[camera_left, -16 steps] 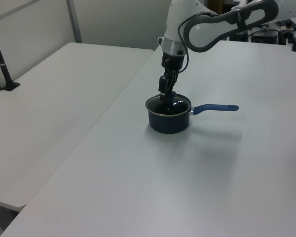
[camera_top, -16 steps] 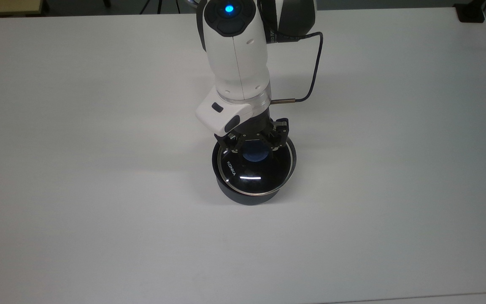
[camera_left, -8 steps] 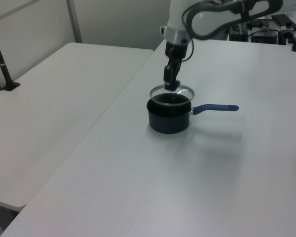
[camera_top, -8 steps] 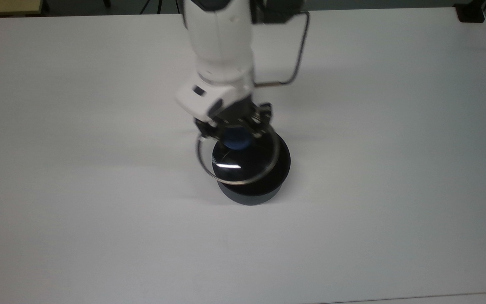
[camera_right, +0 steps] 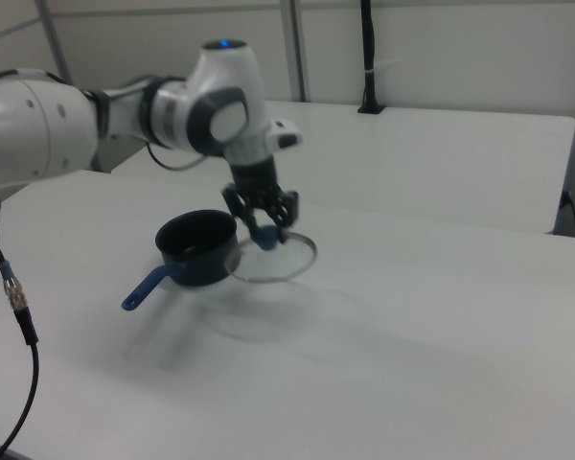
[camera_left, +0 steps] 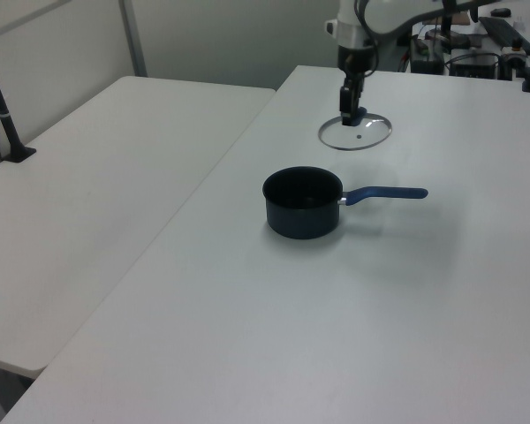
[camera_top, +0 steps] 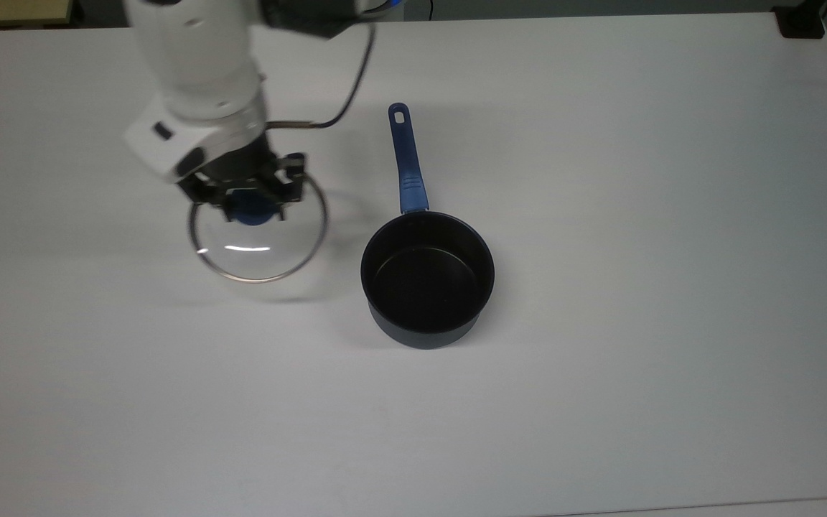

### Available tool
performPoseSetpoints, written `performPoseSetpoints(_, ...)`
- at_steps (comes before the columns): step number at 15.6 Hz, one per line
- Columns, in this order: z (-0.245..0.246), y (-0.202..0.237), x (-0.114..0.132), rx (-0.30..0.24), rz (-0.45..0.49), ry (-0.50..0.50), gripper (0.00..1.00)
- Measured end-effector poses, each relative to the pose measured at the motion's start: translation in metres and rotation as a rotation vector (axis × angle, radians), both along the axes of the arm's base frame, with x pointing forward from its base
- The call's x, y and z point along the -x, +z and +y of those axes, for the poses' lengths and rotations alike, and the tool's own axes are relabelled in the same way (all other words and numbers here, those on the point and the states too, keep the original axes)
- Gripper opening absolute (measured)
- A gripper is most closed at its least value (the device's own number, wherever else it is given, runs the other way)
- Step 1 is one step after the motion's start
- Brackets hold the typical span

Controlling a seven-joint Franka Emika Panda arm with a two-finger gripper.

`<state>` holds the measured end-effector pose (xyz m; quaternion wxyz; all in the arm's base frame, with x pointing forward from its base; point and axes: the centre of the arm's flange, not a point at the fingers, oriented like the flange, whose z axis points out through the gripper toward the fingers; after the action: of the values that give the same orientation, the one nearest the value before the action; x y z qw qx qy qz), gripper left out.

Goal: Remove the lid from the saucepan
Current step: 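Lift the glass lid off the saucepan and carry it aside, then lower the glass lid onto the table beside the saucepan, then open the gripper and raise it away from the lid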

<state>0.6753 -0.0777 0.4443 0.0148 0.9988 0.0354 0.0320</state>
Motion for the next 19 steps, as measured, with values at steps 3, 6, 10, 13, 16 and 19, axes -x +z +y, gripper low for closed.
performPoseSetpoints(3,-0.021,-0.038,0.002,0.032,-0.029,-0.009,0.61)
performPoseSetpoints(6,-0.023,-0.071,-0.002,0.040,-0.051,-0.003,0.61)
performPoseSetpoints(10,-0.022,-0.098,-0.006,0.039,-0.034,0.000,0.66)
performPoseSetpoints(13,-0.022,-0.096,-0.006,0.039,-0.038,0.000,0.81)
performPoseSetpoints(16,-0.016,-0.080,-0.008,0.039,-0.054,-0.012,1.00)
performPoseSetpoints(19,0.018,-0.026,0.002,0.037,-0.018,-0.050,1.00)
